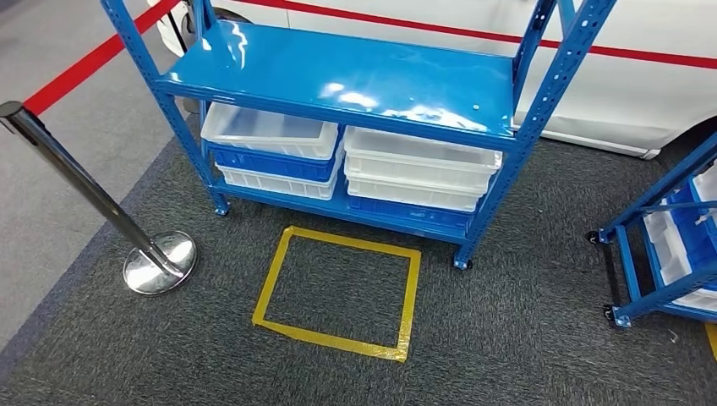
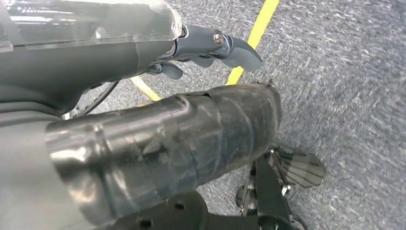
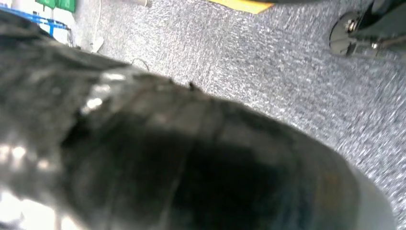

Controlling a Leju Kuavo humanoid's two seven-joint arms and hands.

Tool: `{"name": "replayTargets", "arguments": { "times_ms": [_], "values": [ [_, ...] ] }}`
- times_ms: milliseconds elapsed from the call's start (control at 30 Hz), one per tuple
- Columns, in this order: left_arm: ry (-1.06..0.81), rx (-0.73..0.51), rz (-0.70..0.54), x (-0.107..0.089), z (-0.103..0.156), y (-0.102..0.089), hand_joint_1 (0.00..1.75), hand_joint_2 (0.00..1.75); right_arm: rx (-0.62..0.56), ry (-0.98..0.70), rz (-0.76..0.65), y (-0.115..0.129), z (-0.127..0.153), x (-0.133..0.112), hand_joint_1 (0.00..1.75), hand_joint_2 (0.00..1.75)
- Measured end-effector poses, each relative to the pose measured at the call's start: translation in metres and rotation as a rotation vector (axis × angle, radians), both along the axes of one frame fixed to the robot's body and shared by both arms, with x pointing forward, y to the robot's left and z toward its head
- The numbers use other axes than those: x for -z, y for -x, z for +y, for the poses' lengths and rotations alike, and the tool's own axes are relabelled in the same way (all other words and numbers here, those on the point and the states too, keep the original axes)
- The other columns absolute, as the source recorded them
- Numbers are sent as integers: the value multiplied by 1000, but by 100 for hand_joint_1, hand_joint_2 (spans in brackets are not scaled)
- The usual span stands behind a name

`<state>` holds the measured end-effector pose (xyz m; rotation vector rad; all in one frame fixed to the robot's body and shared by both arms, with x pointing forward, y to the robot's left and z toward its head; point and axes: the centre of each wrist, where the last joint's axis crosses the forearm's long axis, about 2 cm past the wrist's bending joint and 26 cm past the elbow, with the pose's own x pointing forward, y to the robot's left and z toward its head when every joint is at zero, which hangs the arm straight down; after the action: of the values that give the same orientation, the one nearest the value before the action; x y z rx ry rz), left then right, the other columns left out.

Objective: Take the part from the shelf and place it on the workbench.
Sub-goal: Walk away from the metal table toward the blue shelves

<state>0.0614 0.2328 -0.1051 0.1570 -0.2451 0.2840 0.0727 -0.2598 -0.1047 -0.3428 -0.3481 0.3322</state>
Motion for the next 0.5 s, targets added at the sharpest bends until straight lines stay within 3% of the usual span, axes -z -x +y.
{"name": "replayTargets", "arguments": {
  "times_ms": [500],
  "values": [
    [-1, -2, 6, 0, 0, 3, 0, 0, -5, -5, -30, 0, 2, 0, 0, 0]
  ]
}}
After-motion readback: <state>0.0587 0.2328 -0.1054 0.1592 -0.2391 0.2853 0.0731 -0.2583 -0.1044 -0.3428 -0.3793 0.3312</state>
